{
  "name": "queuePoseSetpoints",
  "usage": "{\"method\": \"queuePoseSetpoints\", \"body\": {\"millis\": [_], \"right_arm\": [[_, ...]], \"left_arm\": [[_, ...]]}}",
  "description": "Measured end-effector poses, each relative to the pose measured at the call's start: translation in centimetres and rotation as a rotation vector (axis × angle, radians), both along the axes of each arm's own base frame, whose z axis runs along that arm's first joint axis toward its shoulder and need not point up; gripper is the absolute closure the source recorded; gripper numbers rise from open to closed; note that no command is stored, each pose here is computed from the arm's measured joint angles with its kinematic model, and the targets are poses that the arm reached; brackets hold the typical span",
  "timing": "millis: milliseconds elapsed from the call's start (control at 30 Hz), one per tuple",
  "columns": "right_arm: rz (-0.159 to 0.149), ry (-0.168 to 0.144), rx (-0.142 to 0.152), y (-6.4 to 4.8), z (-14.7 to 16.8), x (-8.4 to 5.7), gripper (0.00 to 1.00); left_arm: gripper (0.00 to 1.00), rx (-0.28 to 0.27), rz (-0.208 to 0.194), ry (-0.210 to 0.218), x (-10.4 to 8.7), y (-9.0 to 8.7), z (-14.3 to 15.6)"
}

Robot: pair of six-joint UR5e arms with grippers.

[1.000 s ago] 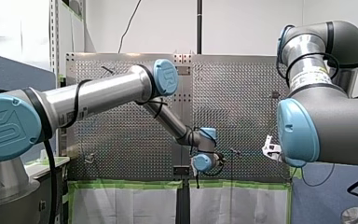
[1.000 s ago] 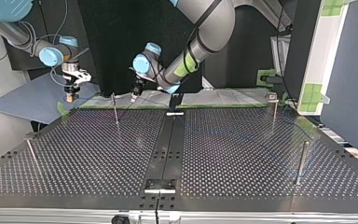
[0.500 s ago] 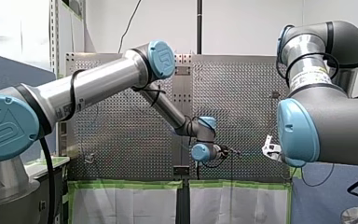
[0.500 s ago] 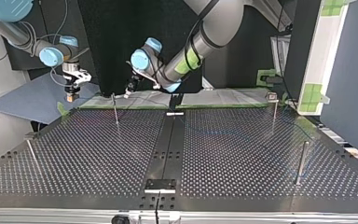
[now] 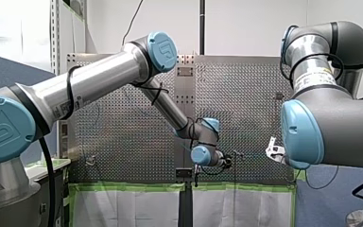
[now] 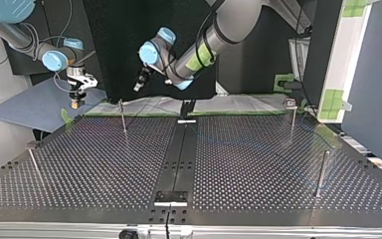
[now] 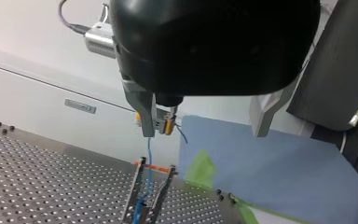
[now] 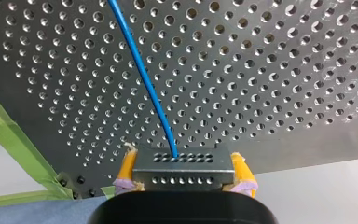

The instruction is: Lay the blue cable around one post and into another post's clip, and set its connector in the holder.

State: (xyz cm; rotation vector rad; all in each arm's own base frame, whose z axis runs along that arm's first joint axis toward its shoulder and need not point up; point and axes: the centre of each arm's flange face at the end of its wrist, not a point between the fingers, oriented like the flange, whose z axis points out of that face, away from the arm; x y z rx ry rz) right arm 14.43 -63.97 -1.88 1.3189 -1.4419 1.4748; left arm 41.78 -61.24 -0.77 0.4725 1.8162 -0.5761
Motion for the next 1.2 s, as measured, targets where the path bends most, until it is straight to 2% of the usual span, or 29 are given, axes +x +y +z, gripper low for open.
{"method": "queuePoseSetpoints", "body": {"millis": [200, 533, 1200], "right_arm": [[-0.001, -0.004, 0.000, 0.0, 0.0, 0.0, 1.00], [0.000, -0.006, 0.000, 0.0, 0.0, 0.0, 1.00], [-0.001, -0.016, 0.004, 0.0, -0.1, 0.0, 1.00]], "left_arm": [[0.00, 0.002, 0.000, 0.002, -0.1, 0.1, -0.1], [0.00, -0.026, 0.000, -0.031, 0.9, -1.4, 1.7], [0.00, -0.035, -0.002, -0.024, 0.4, -1.7, 1.8]]}}
